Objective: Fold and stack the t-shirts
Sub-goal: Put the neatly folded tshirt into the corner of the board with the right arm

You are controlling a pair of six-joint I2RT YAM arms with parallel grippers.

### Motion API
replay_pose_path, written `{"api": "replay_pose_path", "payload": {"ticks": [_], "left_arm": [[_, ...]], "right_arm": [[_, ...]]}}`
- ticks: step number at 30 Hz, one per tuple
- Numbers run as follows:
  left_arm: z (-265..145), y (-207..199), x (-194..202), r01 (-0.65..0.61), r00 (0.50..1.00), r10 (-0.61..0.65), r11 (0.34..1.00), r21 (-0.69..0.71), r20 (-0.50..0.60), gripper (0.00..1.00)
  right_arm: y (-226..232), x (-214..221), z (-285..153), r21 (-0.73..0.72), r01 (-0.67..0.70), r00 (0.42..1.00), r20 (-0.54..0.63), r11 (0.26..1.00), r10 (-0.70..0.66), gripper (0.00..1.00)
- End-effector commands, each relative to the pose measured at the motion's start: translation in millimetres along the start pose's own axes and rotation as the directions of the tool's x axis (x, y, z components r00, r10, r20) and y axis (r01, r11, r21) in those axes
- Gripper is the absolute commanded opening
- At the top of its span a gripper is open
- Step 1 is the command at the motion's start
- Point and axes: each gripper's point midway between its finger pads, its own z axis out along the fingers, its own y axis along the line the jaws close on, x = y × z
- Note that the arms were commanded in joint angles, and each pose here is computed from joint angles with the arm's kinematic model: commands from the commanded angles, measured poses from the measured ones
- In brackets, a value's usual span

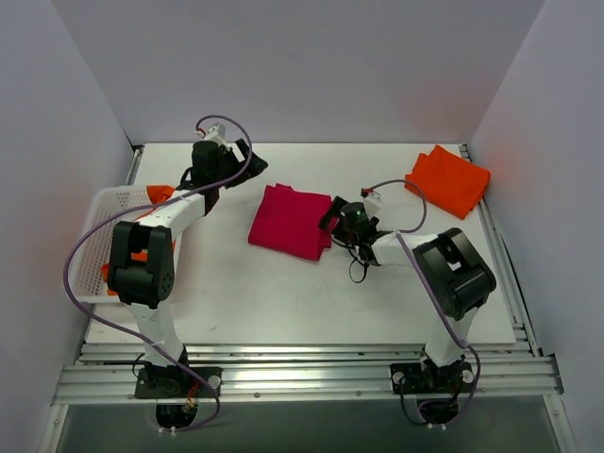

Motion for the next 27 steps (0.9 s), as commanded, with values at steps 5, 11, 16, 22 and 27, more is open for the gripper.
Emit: {"api": "replay_pose_path", "payload": {"ticks": [5,11,16,22,27], "left_arm": [[0.0,-8.9,-23.7,-0.051,0.996,0.048,0.998,0.039,0.081,0.94],[1.6,-1.5,-20.9,-0.046,0.996,0.044,0.999,0.027,0.076,0.94],[-2.3,6.5,-21.4,-0.022,0.997,0.020,0.999,0.026,0.079,0.95],[-13.5,12.1,-15.9,0.028,0.996,-0.031,0.999,0.044,0.086,0.95],[-23.3,17.7,3.2,0.075,0.992,-0.082,0.994,0.074,0.094,0.96]], "right_arm": [[10.7,36.3,26.9,-0.029,-0.012,0.996,-0.084,1.000,0.009,1.00],[20.6,47.2,40.7,-0.049,-0.012,0.994,-0.105,0.999,0.006,0.94],[20.6,52.5,53.4,-0.055,-0.006,0.992,-0.127,0.998,-0.001,0.02],[15.0,-8.0,59.5,0.026,0.056,0.996,-0.067,0.998,-0.054,0.00],[31.3,-122.1,43.9,0.160,0.169,0.981,0.066,0.972,-0.182,0.00]]}}
